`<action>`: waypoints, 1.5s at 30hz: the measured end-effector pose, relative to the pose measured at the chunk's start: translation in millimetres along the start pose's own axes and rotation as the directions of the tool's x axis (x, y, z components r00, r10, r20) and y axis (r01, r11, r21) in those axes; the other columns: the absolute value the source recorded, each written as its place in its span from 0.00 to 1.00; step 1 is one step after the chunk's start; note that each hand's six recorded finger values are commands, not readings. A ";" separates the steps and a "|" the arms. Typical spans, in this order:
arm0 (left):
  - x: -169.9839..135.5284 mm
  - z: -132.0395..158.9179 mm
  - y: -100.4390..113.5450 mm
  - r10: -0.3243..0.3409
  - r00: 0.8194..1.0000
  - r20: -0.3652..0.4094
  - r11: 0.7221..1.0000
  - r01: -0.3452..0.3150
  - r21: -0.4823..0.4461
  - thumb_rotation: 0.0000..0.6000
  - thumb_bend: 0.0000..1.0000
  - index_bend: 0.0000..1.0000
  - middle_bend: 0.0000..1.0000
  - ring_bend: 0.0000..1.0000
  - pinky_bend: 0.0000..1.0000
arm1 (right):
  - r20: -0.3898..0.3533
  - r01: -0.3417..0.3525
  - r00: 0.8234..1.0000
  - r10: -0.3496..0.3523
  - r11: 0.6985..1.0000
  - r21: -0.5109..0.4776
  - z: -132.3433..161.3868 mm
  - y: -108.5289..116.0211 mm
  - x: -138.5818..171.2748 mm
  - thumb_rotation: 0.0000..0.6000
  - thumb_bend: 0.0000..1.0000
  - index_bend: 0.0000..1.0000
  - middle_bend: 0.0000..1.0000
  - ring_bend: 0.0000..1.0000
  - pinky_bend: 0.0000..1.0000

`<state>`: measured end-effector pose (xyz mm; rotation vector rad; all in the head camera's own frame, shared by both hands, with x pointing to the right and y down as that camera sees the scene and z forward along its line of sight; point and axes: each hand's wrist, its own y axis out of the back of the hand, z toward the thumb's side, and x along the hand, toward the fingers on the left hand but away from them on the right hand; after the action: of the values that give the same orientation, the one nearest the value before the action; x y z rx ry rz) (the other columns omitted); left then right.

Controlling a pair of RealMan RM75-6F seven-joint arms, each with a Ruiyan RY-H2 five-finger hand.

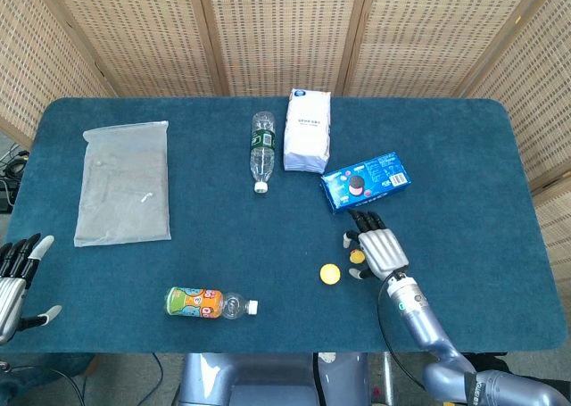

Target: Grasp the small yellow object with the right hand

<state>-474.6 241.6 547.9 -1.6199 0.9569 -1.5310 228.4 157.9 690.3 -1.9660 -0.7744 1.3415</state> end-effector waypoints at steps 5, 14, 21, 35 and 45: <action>-1.7 1.2 0.3 0.001 1.000 0.005 1.000 -0.001 -0.001 1.00 0.03 0.00 0.00 0.00 0.00 | 0.010 -0.010 1.000 0.010 0.999 0.030 -2.9 -2.7 -2.8 1.00 0.18 0.44 0.00 0.00 0.00; -1.7 1.7 -1.1 -0.002 1.000 0.006 1.000 0.002 0.004 1.00 0.02 0.00 0.00 0.00 0.00 | 0.019 -0.003 1.000 0.000 0.992 0.125 -14.3 -7.0 -7.3 1.00 0.24 0.45 0.00 0.00 0.00; -0.9 2.0 -3.0 -0.006 1.000 0.002 1.000 0.006 0.013 1.00 0.02 0.00 0.00 0.00 0.00 | 0.021 -0.004 1.000 0.000 0.986 0.169 -20.1 -11.9 -10.3 1.00 0.24 0.45 0.00 0.00 0.00; -0.4 1.9 -3.3 -0.004 1.000 -0.003 1.000 0.005 0.015 1.00 0.02 0.00 0.00 0.00 0.00 | 0.019 -0.037 0.999 0.034 0.982 0.187 -16.9 -23.7 -13.5 1.00 0.24 0.45 0.00 0.00 0.00; -0.3 1.3 -3.1 -0.006 1.000 -0.004 1.000 0.006 0.013 1.00 0.03 0.00 0.00 0.00 0.00 | 0.008 -0.019 1.000 0.017 0.982 0.188 -9.5 -19.5 -12.9 1.00 0.24 0.45 0.00 0.00 0.00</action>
<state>-473.2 243.3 550.4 -1.6127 0.9430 -1.5422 231.0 158.7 715.4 -1.8253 -0.6104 1.3791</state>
